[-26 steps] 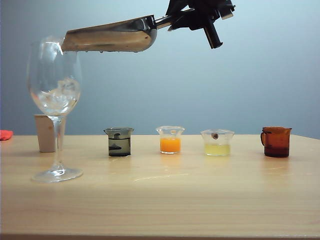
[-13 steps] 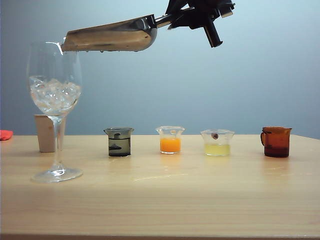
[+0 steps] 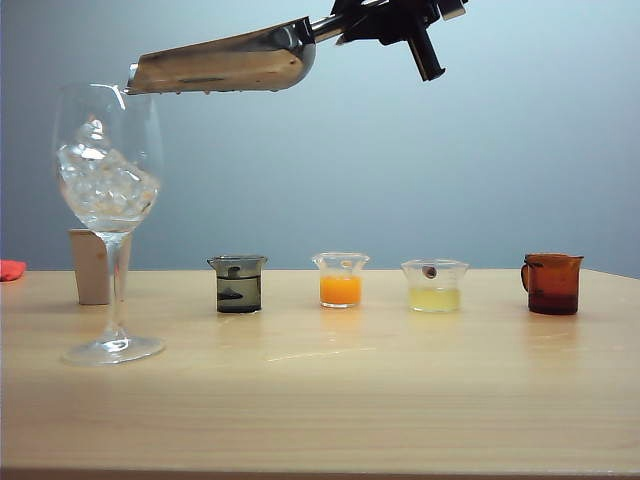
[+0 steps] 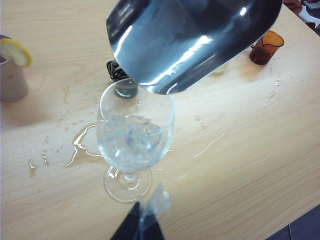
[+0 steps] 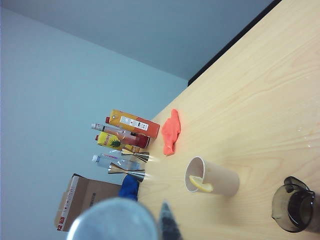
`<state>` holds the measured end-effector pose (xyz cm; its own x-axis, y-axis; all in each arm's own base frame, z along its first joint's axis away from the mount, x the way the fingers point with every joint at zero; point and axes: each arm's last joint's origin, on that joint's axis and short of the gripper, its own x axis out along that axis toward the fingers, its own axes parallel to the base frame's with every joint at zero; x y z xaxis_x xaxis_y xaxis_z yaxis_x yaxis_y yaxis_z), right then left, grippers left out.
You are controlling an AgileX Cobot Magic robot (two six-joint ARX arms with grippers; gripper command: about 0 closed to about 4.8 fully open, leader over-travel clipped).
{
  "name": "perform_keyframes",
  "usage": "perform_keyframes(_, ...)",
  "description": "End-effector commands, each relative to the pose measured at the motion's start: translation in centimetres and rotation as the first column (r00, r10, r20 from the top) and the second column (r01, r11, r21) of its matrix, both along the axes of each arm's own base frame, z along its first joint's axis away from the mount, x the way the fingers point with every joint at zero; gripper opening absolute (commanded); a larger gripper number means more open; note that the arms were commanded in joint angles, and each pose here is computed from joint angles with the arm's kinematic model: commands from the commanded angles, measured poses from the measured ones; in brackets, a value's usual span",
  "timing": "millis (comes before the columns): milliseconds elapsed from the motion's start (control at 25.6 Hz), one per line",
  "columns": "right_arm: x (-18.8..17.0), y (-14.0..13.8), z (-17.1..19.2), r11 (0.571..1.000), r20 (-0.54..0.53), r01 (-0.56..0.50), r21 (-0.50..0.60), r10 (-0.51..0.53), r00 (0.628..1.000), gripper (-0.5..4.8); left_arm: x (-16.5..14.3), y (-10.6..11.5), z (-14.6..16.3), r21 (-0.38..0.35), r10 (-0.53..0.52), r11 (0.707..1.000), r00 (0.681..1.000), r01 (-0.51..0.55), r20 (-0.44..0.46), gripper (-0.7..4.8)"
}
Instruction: Pick up the ice scoop on the desk filled with ice cubes, pour the ice into the goblet, and finally put the scoop back on the table.
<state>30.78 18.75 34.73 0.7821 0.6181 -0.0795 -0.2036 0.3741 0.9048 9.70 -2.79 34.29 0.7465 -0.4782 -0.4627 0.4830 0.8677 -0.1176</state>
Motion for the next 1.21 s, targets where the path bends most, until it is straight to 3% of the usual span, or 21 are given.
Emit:
perform_keyframes(39,-0.2,-0.1,0.8,0.998,0.002,0.001,0.069,-0.002,1.0,-0.06,-0.1,0.0,0.1,-0.001,0.0,1.0,1.0,0.0,0.007,-0.05)
perform_keyframes(234,0.1,-0.7,0.9,0.988,-0.045,-0.07,0.139,0.077,0.996,-0.06,-0.1,0.0,0.0,0.002,0.0,1.0,1.0,0.0,-0.007,-0.05)
perform_keyframes(351,0.2,-1.9,1.5,0.985,-0.042,-0.057,0.16,0.064,0.997,-0.06,-0.1,0.0,0.0,0.004,0.002,1.0,1.0,-0.002,-0.008,-0.05)
perform_keyframes(624,-0.5,-7.4,2.8,0.995,-0.05,-0.011,0.095,0.015,0.999,-0.06,-0.1,0.0,0.1,0.005,0.004,1.0,1.0,-0.004,0.005,-0.05)
perform_keyframes(936,-4.0,-13.3,-1.1,0.986,-0.127,0.15,0.073,-0.14,0.982,-0.06,0.0,0.0,0.1,0.003,0.004,1.0,1.0,-0.004,0.011,-0.05)
perform_keyframes(1210,-8.1,-19.2,-7.1,0.939,-0.248,0.341,0.044,-0.32,0.915,-0.06,0.0,0.0,0.3,0.002,0.004,1.0,1.0,-0.004,0.025,-0.05)
